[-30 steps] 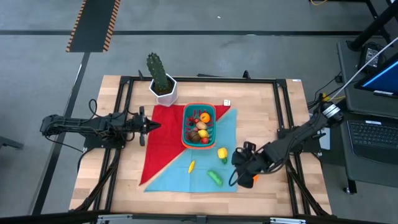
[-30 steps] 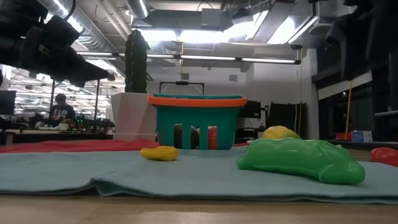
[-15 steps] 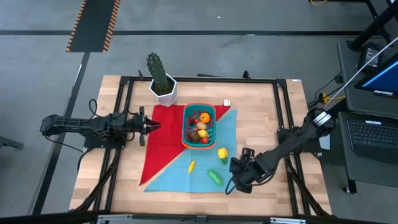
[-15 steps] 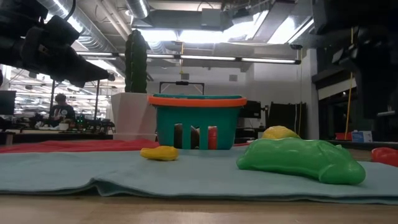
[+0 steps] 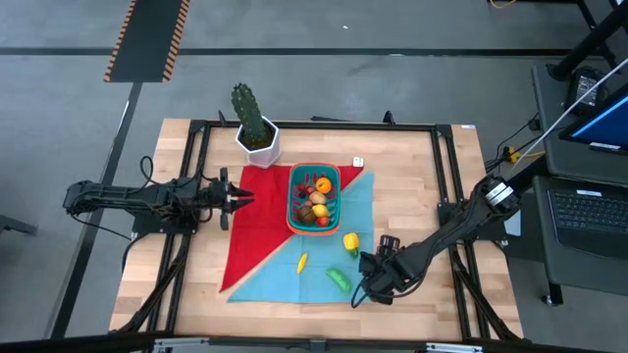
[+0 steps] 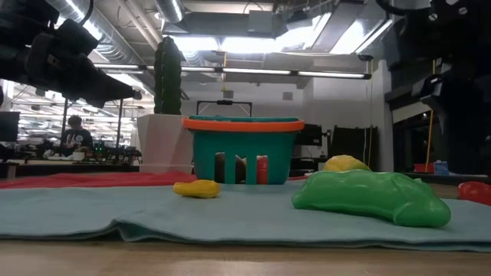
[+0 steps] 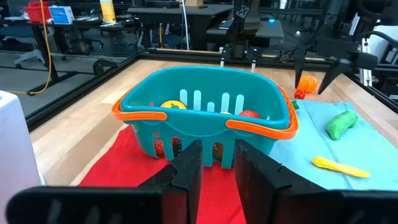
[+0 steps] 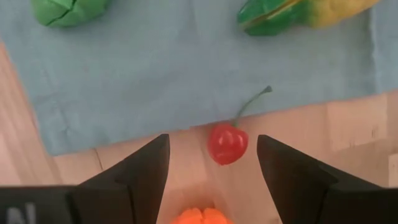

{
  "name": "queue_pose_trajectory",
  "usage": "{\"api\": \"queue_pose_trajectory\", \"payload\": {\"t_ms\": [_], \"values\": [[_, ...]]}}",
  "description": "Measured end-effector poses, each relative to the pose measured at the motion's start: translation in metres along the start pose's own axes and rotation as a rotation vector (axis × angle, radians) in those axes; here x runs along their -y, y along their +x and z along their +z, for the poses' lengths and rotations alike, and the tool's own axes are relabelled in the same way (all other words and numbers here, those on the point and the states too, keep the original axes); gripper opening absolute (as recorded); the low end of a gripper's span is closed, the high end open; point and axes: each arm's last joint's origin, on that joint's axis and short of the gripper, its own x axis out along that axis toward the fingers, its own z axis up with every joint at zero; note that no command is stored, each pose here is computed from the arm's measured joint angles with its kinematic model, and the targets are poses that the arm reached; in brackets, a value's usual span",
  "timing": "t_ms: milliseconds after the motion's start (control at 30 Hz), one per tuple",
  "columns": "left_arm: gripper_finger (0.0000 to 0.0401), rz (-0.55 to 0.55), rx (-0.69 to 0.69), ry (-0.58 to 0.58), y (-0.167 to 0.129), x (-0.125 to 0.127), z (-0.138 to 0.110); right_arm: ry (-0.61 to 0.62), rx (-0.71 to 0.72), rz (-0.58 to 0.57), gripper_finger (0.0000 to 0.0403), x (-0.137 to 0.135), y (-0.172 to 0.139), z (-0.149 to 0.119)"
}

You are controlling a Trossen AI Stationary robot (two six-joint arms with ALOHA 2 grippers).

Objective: Pick and placing Produce into tupperware
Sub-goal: Put the cherry into the basket

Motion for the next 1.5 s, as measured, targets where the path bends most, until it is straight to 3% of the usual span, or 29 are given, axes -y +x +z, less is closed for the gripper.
{"api": "queue_pose_trajectory", "payload": {"t_ms": [300,800,1300,1500], "values": [[0.0079,0.0,0.0,0.0,0.0,0.0,0.0,0.072,0.002,0.006,0.0244,0.005,0.017,-0.009],[0.0044,-0.001,0.0,-0.024,0.0,0.0,0.0,0.054,0.008,0.007,0.0241,0.008,0.023,-0.008],[0.0012,0.0,0.0,-0.024,0.0,0.0,0.0,0.038,0.005,0.016,0.0113,0.008,0.023,-0.008],[0.0001,0.0,0.0,-0.024,0.0,0.0,0.0,0.038,0.004,0.014,0.0103,0.008,0.023,-0.008]]}}
